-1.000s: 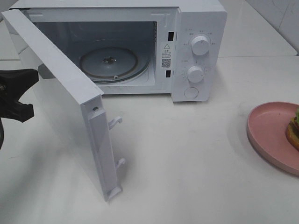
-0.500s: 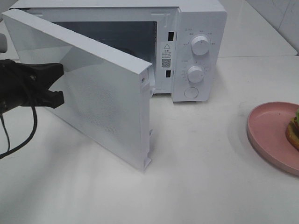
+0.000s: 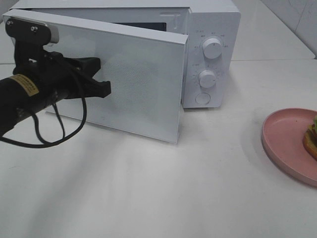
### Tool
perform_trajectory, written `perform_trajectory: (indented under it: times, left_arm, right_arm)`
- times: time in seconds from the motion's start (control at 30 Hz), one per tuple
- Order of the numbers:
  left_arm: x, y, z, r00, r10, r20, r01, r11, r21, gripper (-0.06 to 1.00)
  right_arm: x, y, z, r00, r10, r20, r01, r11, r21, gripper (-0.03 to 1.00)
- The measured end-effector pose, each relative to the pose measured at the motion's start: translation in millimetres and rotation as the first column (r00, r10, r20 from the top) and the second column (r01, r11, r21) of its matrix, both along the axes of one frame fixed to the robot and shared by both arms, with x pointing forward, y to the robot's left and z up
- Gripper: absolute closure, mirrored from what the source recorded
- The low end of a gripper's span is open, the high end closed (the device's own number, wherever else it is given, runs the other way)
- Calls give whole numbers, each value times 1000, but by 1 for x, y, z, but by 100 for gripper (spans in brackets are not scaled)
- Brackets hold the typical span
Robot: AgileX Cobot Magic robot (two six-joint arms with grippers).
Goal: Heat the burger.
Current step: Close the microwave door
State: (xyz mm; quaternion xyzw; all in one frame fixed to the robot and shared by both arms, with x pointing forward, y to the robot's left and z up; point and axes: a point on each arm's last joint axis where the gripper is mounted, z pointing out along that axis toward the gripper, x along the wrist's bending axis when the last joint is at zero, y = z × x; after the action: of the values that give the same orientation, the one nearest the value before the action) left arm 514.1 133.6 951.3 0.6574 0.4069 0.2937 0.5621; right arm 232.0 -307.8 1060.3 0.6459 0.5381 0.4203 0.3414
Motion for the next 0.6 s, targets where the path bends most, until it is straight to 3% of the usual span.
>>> perform_trajectory:
  times: [0.6]
  left_arm:
    - [44, -74, -1, 1000, 11, -5, -11, 1000, 2, 94]
  right_arm:
    - [0, 0, 0, 1000, 0, 0, 0, 1000, 0, 21]
